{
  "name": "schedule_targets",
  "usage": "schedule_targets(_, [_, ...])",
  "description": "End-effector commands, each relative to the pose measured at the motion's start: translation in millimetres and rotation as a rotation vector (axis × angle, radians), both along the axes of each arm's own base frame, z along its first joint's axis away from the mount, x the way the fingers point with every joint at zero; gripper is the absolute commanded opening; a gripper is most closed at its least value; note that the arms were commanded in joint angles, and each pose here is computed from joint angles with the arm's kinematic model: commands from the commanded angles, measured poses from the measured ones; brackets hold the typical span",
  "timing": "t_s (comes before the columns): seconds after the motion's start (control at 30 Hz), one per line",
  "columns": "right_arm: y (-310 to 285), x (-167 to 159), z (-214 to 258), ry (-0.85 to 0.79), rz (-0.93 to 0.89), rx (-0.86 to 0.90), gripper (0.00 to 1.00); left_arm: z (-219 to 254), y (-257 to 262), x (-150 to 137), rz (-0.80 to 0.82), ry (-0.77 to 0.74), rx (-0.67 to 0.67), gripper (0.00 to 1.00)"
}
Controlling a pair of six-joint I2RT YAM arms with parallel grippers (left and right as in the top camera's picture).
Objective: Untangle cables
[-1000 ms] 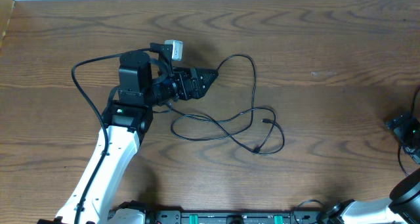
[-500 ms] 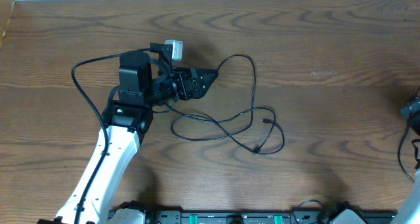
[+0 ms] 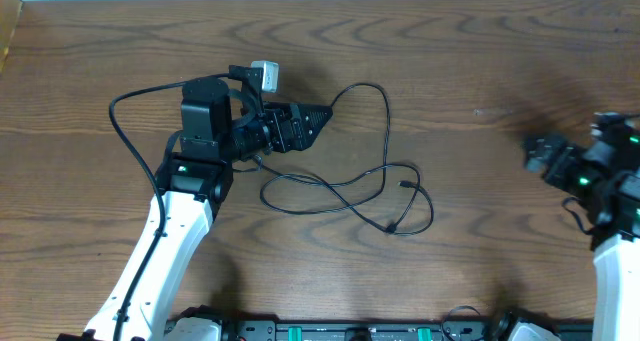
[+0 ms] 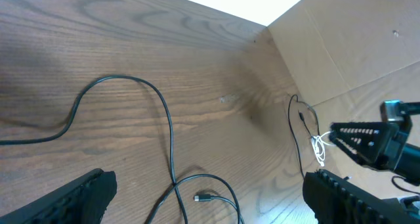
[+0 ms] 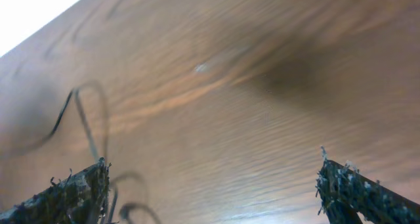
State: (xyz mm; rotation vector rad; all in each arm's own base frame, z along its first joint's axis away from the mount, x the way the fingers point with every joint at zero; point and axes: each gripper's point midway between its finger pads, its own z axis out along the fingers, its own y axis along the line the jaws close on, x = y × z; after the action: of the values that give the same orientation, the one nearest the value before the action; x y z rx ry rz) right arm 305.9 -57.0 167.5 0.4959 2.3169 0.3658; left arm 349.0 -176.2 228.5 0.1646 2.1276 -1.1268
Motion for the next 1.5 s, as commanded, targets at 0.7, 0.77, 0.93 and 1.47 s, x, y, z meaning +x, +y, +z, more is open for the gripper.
schedule_targets(0.7, [228.0,23.6,-99.0,-0.018,1.021,-0.254,0.93,4.6,-0.9,1.8,-0.003,-0.023,0.008,0.96])
schedule_targets(0.77, [247.6,18.7,-107.8,-0.042,1.108,-0.283,0.93,4.5,-0.9,1.8,-0.003,-0.023,0.008,0.96])
schedule_targets(0.93, [290.1,-0.9,-125.4,-0.081,1.283,-0.322,0.98,4.5,-0.9,1.8,-0.003,-0.023,0.008,0.96])
schedule_targets(1.47, [344.3,-39.5,-139.2,-0.157,1.51,-0.37,0.99,4.6,-0.9,1.8,-0.003,-0.023,0.008,0.96])
